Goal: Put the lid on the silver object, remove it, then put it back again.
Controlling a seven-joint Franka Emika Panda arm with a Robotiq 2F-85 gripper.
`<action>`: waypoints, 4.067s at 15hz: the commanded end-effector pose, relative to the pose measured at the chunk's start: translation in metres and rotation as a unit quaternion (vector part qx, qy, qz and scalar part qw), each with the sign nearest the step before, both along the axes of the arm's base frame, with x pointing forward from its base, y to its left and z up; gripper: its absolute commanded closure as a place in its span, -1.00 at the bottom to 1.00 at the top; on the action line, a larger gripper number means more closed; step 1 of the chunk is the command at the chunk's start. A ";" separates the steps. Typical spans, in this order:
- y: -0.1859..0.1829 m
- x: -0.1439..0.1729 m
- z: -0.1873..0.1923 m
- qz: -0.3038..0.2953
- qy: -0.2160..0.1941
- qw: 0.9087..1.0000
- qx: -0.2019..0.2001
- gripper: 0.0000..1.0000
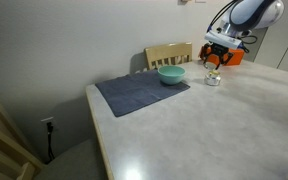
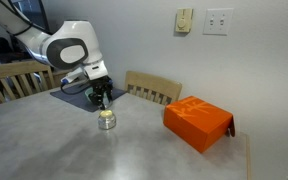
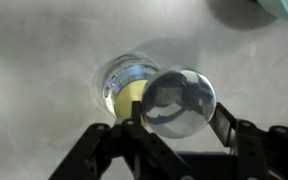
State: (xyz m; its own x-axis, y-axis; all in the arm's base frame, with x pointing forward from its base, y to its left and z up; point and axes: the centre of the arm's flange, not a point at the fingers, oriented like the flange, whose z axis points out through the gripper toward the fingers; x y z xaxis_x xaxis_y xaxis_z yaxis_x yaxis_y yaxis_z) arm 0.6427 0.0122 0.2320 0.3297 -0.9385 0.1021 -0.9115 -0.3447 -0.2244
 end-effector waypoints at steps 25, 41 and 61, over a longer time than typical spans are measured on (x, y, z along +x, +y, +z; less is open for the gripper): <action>-0.028 -0.002 -0.026 -0.021 0.024 0.999 -0.002 0.12; -0.013 0.005 -0.032 -0.010 0.036 0.999 -0.006 0.12; -0.001 -0.012 -0.056 -0.005 0.052 0.999 -0.008 0.12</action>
